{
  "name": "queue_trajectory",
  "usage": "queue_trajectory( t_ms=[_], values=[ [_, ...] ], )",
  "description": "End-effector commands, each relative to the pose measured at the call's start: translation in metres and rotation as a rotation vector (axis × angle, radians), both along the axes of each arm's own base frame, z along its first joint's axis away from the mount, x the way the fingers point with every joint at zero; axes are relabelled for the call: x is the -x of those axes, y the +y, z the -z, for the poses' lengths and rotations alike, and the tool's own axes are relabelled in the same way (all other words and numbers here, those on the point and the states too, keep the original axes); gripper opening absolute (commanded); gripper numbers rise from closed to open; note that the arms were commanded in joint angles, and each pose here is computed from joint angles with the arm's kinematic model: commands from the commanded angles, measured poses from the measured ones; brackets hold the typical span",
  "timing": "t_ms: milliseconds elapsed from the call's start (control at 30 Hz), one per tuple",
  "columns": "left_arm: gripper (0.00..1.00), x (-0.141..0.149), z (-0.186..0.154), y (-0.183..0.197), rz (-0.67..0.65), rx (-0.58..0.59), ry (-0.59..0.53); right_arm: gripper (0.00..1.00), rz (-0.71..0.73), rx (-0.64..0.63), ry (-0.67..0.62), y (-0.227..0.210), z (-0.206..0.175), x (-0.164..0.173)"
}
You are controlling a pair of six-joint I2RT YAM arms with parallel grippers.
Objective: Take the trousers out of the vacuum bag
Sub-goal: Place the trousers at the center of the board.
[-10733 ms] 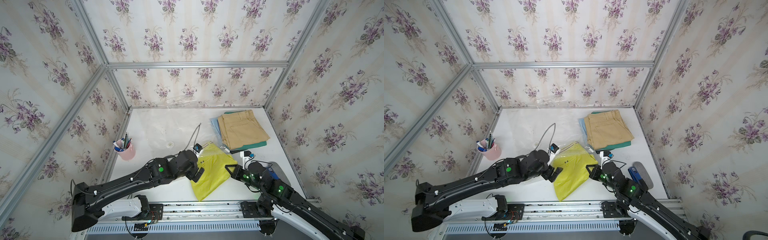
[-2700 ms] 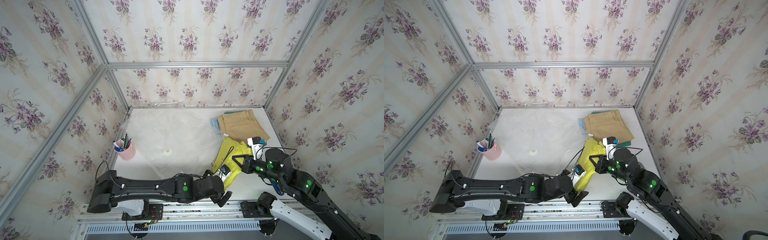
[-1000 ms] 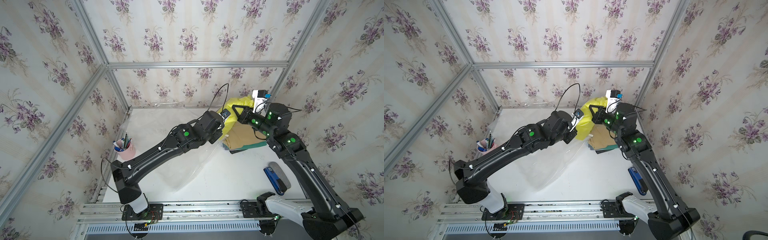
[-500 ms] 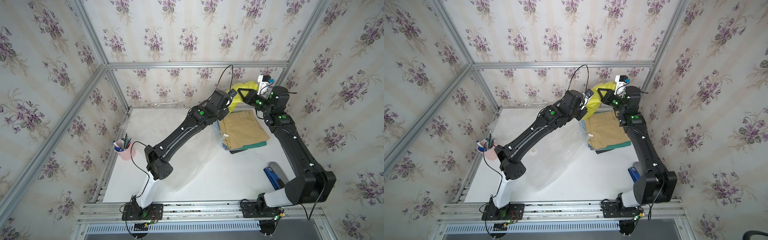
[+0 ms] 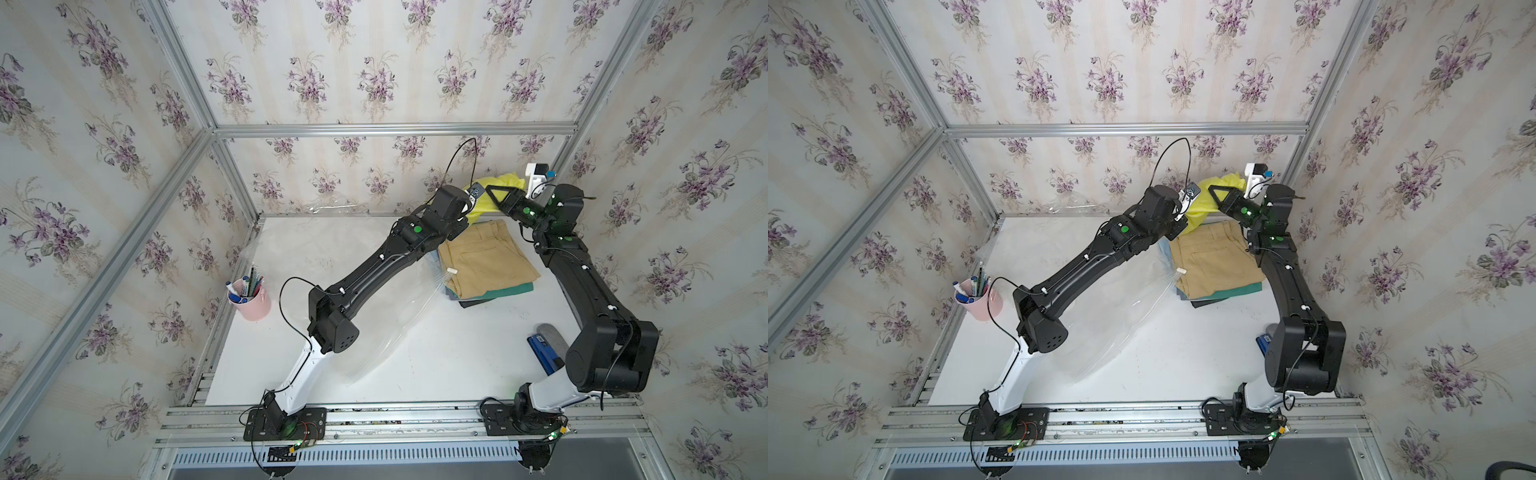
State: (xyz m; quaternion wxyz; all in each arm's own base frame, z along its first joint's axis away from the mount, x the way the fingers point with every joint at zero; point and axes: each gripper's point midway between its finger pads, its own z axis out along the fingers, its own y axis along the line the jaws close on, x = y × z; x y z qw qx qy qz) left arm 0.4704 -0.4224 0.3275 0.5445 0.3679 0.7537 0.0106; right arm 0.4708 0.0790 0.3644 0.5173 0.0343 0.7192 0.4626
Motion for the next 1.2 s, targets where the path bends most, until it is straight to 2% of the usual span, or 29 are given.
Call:
queue_trajectory(
  t_ms=[0, 367, 700, 933, 1067, 1167],
  values=[
    [0.07, 0.000, -0.026, -0.009, -0.007, 0.117, -0.053, 0.00, 0.030, -0.007, -0.039, -0.014, 0.004, 0.005],
    [0.18, 0.035, 0.022, -0.048, 0.075, 0.075, 0.028, 0.00, 0.086, 0.000, 0.074, -0.050, 0.058, 0.034],
    [0.25, 0.063, 0.057, -0.067, 0.113, 0.045, 0.087, 0.00, 0.145, 0.017, 0.120, -0.073, 0.078, 0.045],
    [0.40, 0.083, 0.096, -0.068, 0.132, 0.010, 0.184, 0.00, 0.206, 0.037, 0.258, -0.080, 0.132, 0.062],
    [0.54, 0.098, 0.123, -0.065, 0.156, 0.008, 0.260, 0.00, 0.262, 0.034, 0.362, -0.089, 0.170, 0.074],
    [0.74, 0.112, 0.144, -0.063, 0.174, 0.006, 0.315, 0.00, 0.279, 0.016, 0.415, -0.094, 0.194, 0.082]
  ],
)
